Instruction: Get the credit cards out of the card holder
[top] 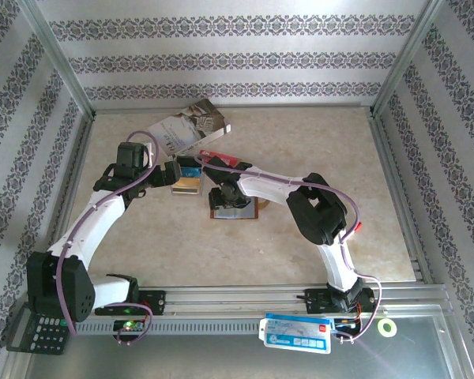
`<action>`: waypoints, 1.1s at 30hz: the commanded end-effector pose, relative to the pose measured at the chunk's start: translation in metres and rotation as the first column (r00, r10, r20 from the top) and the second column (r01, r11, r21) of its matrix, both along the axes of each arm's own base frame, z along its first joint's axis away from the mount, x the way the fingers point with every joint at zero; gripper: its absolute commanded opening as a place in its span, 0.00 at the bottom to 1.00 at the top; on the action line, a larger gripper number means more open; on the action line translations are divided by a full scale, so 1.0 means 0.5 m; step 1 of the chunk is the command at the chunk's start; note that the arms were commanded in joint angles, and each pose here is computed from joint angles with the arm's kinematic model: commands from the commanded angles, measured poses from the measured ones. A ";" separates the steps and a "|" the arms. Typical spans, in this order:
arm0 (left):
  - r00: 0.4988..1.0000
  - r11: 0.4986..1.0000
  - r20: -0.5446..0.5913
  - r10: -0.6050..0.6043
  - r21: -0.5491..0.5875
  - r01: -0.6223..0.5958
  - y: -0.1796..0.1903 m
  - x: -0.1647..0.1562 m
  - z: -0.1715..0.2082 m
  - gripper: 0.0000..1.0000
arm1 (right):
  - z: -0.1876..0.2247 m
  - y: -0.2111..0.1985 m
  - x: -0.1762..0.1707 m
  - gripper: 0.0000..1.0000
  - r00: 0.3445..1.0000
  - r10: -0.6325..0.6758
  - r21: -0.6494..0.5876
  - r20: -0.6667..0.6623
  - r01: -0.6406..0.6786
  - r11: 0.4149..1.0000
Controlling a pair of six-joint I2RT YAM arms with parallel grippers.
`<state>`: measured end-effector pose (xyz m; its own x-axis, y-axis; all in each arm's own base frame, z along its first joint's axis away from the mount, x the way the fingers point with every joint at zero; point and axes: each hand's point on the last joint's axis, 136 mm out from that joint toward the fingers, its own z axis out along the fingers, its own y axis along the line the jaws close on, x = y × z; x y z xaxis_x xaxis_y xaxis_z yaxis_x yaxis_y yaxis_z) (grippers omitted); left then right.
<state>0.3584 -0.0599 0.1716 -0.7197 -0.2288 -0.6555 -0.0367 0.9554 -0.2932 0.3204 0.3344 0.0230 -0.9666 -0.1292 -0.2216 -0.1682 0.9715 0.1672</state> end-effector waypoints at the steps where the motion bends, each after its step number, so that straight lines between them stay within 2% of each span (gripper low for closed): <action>1: 1.000 1.000 0.024 0.018 -0.010 -0.017 0.008 0.001 0.018 1.00 | -0.032 -0.017 -0.024 0.60 0.999 0.006 -0.032 -0.047 -0.007 0.999; 16: 1.000 1.000 0.013 0.009 -0.023 -0.009 0.002 0.002 0.012 1.00 | -0.030 -0.012 -0.022 0.51 0.997 -0.016 0.064 -0.072 0.021 0.998; 33: 1.000 0.999 -0.002 -0.021 -0.047 0.020 -0.011 0.004 0.007 1.00 | -0.027 -0.012 -0.019 0.55 0.994 -0.022 0.160 -0.104 0.039 0.986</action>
